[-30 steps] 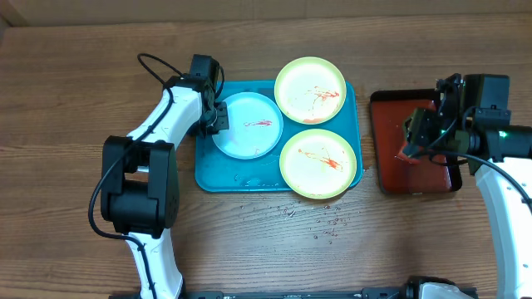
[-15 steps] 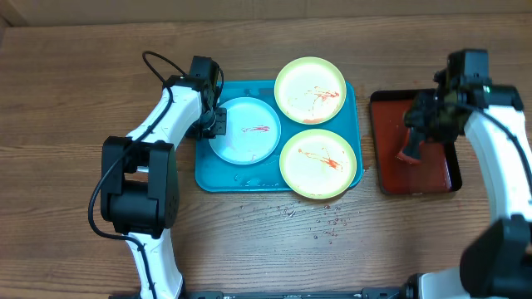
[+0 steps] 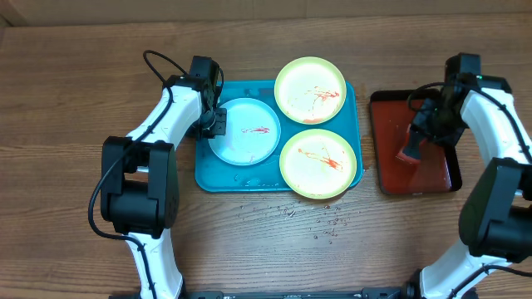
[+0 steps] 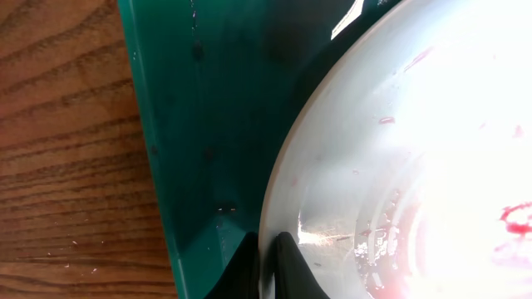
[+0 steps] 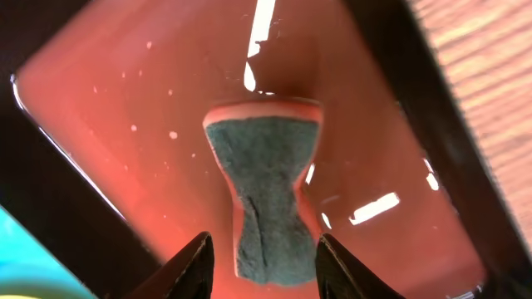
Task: Clean dirty plates on tray and stack at the side
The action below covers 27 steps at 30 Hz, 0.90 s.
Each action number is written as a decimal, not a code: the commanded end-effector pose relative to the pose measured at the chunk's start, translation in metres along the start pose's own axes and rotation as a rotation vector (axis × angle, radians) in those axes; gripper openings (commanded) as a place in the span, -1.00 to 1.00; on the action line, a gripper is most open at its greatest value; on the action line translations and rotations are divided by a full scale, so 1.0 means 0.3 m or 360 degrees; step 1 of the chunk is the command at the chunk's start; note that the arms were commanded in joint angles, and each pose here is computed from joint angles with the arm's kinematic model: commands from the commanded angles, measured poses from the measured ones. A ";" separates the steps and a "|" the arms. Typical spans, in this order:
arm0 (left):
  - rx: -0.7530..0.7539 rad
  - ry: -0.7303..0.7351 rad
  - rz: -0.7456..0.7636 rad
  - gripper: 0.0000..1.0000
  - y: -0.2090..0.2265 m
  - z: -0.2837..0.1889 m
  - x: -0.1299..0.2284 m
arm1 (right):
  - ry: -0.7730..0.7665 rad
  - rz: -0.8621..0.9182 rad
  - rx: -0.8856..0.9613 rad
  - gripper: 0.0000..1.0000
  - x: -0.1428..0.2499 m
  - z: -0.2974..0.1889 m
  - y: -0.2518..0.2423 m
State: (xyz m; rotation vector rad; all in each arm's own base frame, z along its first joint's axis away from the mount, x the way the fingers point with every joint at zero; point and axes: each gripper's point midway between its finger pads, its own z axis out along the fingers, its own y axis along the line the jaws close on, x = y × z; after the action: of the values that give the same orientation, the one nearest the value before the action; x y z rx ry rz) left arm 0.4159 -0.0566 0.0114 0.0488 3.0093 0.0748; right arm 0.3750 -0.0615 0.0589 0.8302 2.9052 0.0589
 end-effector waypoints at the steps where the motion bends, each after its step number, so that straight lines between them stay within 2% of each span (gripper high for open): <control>1: -0.0062 0.0055 0.0062 -0.92 0.022 0.043 0.030 | 0.0021 -0.0076 0.0030 -0.19 -0.002 0.057 -0.001; 10: -0.0062 0.0051 0.0061 -0.91 0.022 0.043 0.028 | 0.0116 -0.0093 0.0090 -0.38 0.013 0.167 -0.019; 12: -0.0062 0.0051 0.0061 -0.92 0.022 0.043 0.027 | 0.0136 -0.0092 0.0097 -0.54 0.021 0.177 -0.022; 15: -0.0062 0.0050 0.0061 -0.92 0.022 0.043 0.027 | 0.0166 -0.0098 0.0108 -0.64 0.035 0.187 -0.023; 16: -0.0062 0.0048 0.0061 -0.92 0.022 0.043 0.026 | 0.0172 -0.0101 0.0110 -0.73 0.038 0.190 -0.022; 17: -0.0061 0.0045 0.0061 -0.92 0.021 0.043 0.025 | 0.0180 -0.0103 0.0113 -0.92 0.043 0.190 -0.022; 22: -0.0060 0.0038 0.0055 -0.92 0.021 0.043 0.021 | 0.0213 -0.0103 0.0124 -0.92 0.055 0.165 -0.025; 27: -0.0043 0.0042 0.0057 -0.91 0.015 0.043 0.023 | 0.0169 -0.0194 -0.0038 -0.92 0.020 0.015 0.050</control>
State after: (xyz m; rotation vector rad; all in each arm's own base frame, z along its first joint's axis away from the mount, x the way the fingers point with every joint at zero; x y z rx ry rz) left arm 0.4188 -0.0571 0.0118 0.0537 2.9973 0.0723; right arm 0.3522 -0.0548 0.0192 0.7725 3.1261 0.0336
